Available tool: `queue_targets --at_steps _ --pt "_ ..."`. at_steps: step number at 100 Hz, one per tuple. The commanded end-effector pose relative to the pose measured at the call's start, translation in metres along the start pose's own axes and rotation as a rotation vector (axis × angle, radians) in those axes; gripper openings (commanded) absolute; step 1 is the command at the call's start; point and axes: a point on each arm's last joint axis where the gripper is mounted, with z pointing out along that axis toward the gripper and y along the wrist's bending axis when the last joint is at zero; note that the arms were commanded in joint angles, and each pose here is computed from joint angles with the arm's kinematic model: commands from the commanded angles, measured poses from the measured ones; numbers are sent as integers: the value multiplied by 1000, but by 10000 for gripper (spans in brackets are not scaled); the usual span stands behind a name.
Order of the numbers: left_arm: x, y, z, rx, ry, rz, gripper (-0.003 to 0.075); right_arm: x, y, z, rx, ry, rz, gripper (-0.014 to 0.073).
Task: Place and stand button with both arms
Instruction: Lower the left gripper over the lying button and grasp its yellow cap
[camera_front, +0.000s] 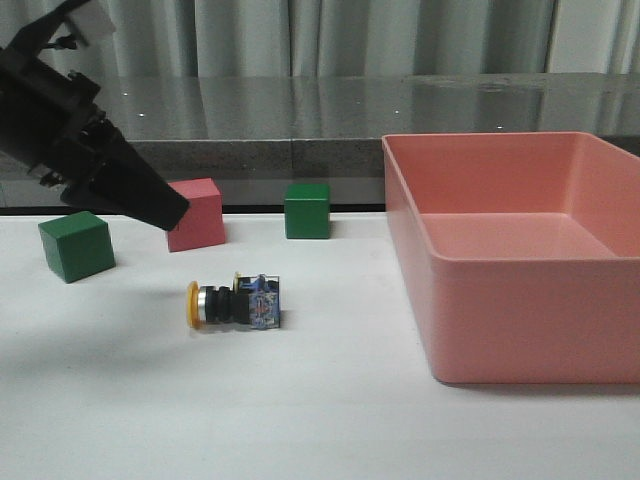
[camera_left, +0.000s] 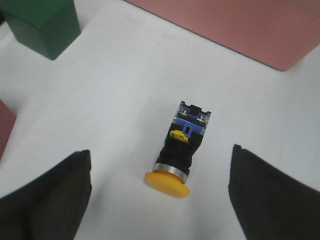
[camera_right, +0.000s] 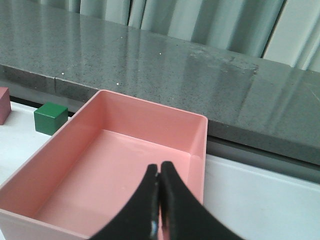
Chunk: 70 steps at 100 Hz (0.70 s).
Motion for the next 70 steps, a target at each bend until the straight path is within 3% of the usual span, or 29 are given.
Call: queue_targets --at_steps 1,29,70 --pt "-21 -4 -9 10 -98 118 545 -15 -4 -2 33 -98 7 -109" --pt "-12 -1 7 77 -162 330 545 -15 -4 -2 33 -98 7 -109" --pt "14 12 36 108 -154 302 545 -15 -4 -2 33 -98 7 -109"
